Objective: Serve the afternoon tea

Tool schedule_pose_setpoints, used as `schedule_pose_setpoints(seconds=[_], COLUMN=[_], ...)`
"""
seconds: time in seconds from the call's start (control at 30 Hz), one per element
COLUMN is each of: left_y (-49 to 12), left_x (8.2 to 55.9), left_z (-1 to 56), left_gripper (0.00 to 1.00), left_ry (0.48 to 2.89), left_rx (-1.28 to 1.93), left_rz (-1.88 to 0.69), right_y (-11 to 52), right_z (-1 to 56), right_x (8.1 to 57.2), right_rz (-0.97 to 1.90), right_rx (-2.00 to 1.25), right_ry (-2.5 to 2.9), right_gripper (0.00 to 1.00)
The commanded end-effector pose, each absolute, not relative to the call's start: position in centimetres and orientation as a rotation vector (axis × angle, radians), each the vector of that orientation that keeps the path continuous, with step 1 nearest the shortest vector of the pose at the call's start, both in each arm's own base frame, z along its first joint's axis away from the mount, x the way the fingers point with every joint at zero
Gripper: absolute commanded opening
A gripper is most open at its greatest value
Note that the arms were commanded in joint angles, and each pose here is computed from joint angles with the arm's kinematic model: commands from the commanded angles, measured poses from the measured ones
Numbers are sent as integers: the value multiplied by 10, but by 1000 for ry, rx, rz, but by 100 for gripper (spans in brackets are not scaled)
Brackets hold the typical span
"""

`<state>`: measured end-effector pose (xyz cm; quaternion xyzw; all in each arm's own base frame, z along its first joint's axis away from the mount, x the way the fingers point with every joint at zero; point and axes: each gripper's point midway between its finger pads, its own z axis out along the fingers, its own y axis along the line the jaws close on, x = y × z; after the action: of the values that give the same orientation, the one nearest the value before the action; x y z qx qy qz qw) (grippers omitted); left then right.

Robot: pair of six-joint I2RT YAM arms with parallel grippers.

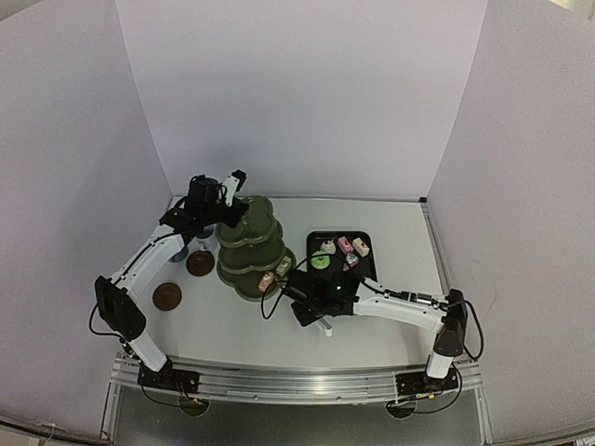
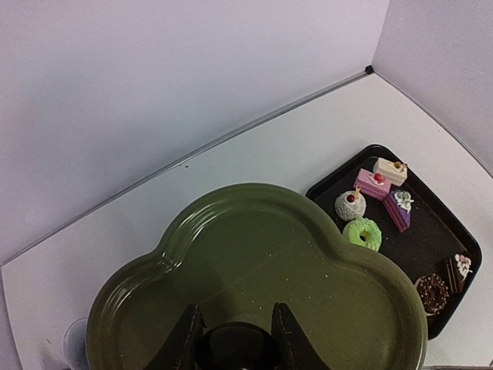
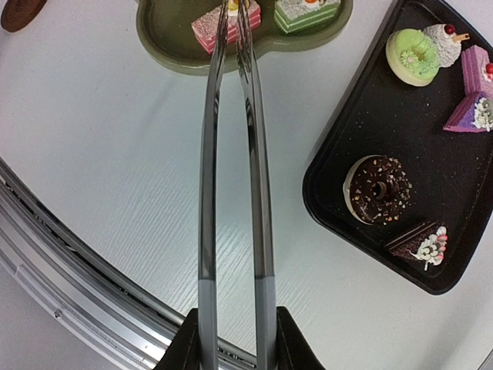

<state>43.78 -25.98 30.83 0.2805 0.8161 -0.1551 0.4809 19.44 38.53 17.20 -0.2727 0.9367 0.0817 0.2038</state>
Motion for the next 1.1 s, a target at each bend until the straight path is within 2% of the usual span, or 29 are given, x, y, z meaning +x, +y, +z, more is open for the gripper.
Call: schedule_pose_setpoints(seconds=[0.0,0.53,0.7,0.73,0.83,1.07], left_y=[-258,-239,-240,-240,-241,-244], left_x=[452,459,457,457,458,448], left_z=[345,336,342,344,353,393], left_gripper=[0,1,25,34,49,69], left_ry=[1934,2026,2016,2012,1990,1894], left_rx=[479,222,209,210,214,278], left_rz=[-317,-275,-298,-301,-308,-344], right_y=[372,297,271,267,257,243], right_z=[203,203,197,196,193,179], right_x=[207,242,249,251,255,262], right_rz=[271,55,-43,-61,-101,-153], right_rx=[-607,-192,-86,-69,-26,43], right_ry=[2554,2583,2598,2598,2595,2625], right_gripper=[24,25,26,26,26,28])
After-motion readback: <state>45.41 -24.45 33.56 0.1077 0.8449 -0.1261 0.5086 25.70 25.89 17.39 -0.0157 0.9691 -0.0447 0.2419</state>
